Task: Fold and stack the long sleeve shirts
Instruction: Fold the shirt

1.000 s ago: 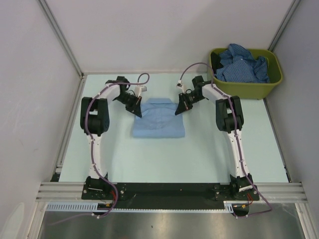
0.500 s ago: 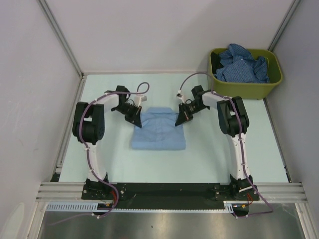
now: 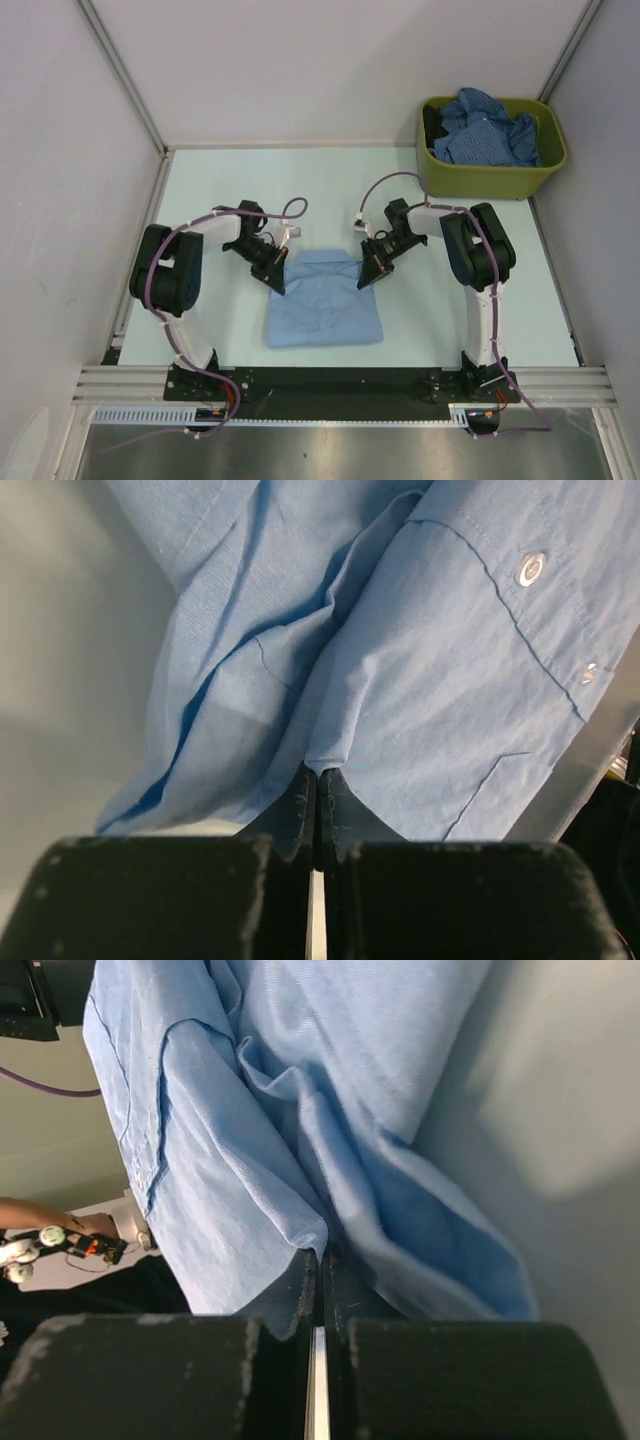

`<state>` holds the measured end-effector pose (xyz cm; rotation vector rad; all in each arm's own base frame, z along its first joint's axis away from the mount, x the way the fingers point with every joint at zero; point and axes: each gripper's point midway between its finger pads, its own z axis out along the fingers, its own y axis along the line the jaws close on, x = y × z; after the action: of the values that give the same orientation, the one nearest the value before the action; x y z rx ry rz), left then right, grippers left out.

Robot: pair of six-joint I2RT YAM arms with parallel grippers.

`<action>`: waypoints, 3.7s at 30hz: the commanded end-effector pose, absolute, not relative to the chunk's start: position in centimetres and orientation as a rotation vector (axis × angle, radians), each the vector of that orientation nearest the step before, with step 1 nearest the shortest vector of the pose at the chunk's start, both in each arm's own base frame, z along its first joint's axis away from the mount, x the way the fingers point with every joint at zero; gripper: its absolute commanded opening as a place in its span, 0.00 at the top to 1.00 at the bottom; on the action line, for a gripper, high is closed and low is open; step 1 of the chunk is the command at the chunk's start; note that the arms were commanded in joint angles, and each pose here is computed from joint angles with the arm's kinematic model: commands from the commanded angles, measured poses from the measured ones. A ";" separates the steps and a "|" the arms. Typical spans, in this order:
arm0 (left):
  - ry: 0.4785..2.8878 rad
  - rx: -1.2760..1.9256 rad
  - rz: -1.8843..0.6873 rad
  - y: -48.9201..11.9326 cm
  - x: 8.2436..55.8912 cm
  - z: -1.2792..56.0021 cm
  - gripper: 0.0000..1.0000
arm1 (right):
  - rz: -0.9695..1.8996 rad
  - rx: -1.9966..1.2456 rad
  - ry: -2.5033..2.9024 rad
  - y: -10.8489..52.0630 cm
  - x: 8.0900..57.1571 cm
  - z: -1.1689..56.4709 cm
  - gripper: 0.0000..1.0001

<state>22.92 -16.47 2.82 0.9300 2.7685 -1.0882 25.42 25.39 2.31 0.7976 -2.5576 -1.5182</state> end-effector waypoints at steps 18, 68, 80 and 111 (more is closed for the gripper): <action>2.603 0.915 -1.020 -15.4 28.7 11.3 1.00 | -1.604 0.915 -2.646 23.8 30.5 9.8 1.00; 2.721 0.629 -0.922 -11.3 35.9 1.8 0.91 | -1.539 0.901 -2.827 26.4 40.8 2.9 0.99; 2.417 0.721 -0.834 -12.7 36.0 13.1 0.42 | -1.729 0.730 -2.827 21.0 33.9 13.3 0.32; 2.558 0.973 -1.093 -27.5 30.1 3.5 0.49 | -1.839 0.420 -2.440 25.3 19.3 7.6 0.19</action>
<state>29.83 -27.88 4.45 0.9911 2.5343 -1.1345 21.23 25.42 7.01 0.5131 -2.5740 -1.8247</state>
